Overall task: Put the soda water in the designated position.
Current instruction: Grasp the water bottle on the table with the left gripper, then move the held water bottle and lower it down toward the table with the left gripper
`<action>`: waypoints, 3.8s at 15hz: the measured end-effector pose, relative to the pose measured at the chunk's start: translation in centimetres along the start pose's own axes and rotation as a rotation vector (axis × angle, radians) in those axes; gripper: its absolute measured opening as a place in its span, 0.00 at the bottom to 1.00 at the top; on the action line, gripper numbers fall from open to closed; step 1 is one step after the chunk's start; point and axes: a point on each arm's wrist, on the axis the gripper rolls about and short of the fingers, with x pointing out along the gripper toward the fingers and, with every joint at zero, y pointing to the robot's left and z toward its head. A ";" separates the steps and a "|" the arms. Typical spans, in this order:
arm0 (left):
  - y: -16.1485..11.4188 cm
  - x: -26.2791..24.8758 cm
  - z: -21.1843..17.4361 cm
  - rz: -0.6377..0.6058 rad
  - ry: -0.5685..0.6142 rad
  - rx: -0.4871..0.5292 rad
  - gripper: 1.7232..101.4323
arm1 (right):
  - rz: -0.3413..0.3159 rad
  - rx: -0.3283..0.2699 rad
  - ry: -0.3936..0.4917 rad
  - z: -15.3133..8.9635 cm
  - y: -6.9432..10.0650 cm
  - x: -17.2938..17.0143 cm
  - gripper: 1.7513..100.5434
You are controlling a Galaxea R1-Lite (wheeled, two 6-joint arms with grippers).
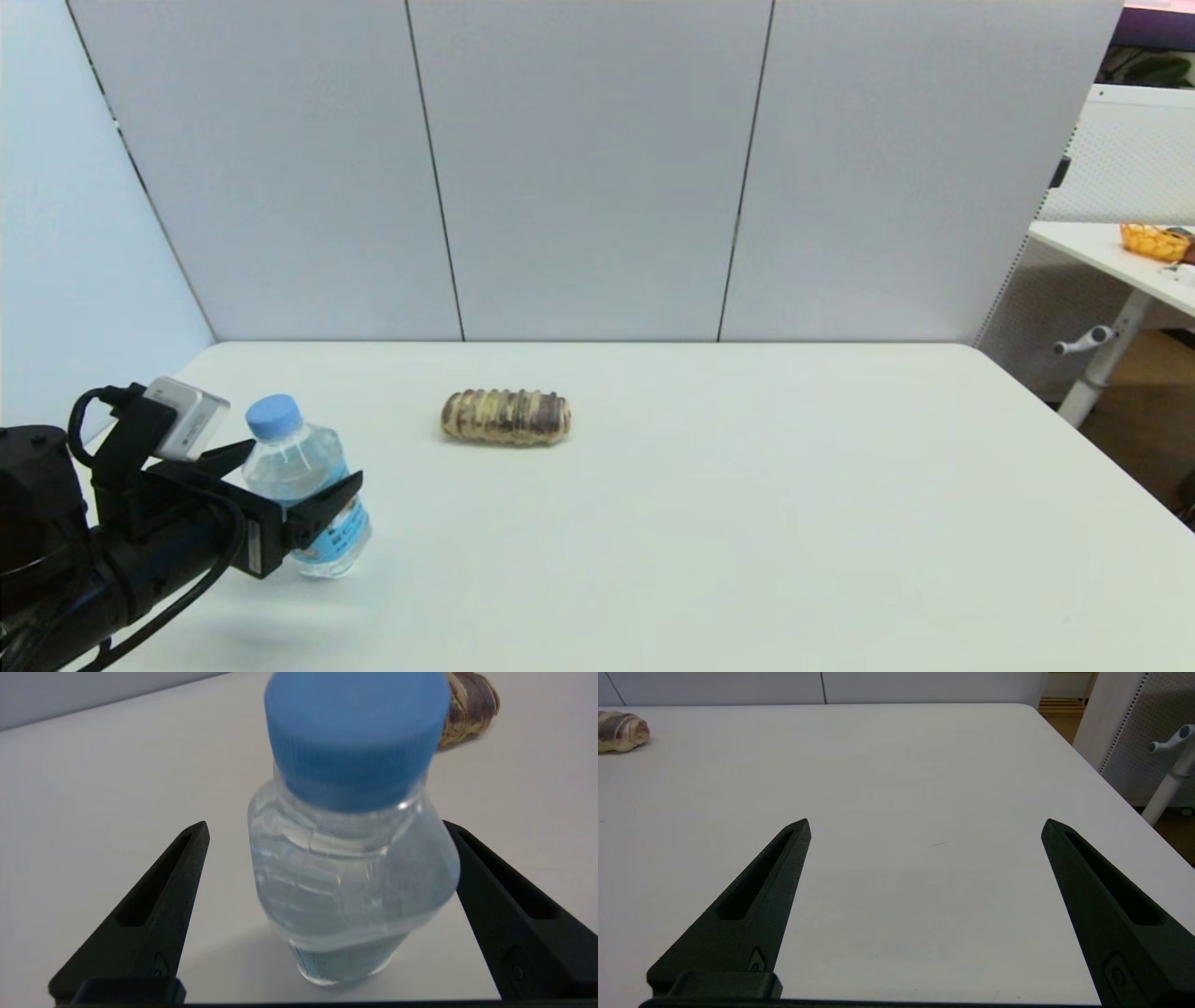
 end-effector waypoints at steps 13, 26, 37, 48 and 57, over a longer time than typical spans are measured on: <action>0.2 0.8 0.2 0.031 -0.004 -0.002 0.96 | 0.000 0.000 0.000 0.0 0.0 0.0 0.97; 0.2 0.7 0.2 0.037 -0.004 -0.007 0.56 | 0.000 0.001 0.000 0.0 0.0 0.0 0.97; 1.0 2.4 4.8 0.047 -0.162 0.029 0.55 | 0.000 0.000 0.000 0.0 0.0 0.0 0.97; -0.4 10.4 11.5 -0.042 -0.330 0.063 0.55 | 0.000 0.000 0.000 0.0 0.0 0.0 0.97; -3.6 19.6 11.3 -0.130 -0.360 0.067 0.55 | 0.000 0.000 0.000 0.0 0.0 0.0 0.97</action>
